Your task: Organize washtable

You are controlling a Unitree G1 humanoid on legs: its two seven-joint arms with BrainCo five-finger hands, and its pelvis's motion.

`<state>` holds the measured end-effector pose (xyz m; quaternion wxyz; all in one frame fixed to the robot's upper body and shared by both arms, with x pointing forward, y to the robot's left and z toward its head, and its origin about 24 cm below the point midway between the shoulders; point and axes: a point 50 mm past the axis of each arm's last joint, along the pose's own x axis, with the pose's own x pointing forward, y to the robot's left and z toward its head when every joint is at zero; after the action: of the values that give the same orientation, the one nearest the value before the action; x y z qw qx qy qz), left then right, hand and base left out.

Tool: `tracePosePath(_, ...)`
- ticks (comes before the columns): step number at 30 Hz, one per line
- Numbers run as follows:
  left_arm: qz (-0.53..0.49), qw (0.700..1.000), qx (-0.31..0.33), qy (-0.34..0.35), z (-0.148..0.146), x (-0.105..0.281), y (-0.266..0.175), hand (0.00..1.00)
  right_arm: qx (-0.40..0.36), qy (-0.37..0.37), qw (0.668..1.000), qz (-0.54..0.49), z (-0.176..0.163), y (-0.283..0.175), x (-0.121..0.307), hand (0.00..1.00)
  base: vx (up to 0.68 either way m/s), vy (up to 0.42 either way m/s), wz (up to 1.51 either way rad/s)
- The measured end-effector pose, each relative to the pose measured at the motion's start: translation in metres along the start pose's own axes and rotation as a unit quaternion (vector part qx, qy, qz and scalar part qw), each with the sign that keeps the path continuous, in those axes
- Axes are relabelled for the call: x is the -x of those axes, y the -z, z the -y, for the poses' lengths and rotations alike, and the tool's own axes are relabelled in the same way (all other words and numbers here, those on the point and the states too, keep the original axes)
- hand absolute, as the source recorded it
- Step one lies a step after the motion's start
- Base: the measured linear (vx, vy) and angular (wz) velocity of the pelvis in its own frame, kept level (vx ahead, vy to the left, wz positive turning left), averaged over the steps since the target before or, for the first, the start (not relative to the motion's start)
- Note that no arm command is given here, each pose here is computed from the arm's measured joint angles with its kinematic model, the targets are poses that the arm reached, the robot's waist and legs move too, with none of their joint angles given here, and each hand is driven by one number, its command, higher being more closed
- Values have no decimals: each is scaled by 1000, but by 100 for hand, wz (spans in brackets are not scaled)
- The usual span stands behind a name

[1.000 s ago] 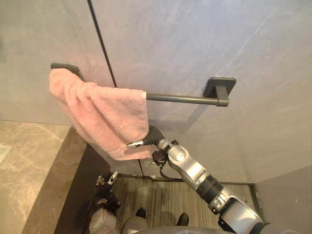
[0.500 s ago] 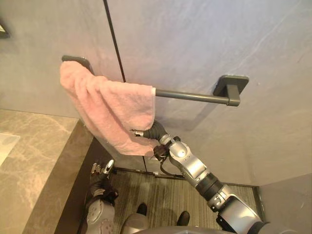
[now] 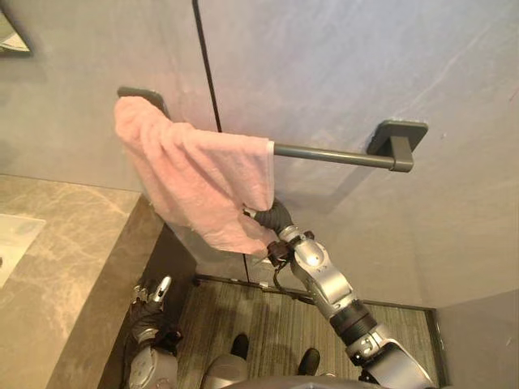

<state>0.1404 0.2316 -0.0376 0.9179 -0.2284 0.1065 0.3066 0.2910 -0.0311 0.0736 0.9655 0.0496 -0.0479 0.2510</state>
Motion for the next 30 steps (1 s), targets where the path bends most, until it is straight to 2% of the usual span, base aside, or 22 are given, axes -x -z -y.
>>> tracePosePath(21, 53, 998, -17, 27, 9, 2, -20, 0, -15, 170, 985, 28, 59, -3, 43, 100, -12, 13, -8)
tracePosePath(26, 82, 995, -20, 48, 21, -3, -32, 0, -12, 229, 972, 41, 80, -6, 53, 100, -10, 2, -11)
tracePosePath(30, 123, 988, -28, 93, 47, -8, -49, 0, -4, 244, 968, 50, 89, -9, 58, 100, 2, 2, -3)
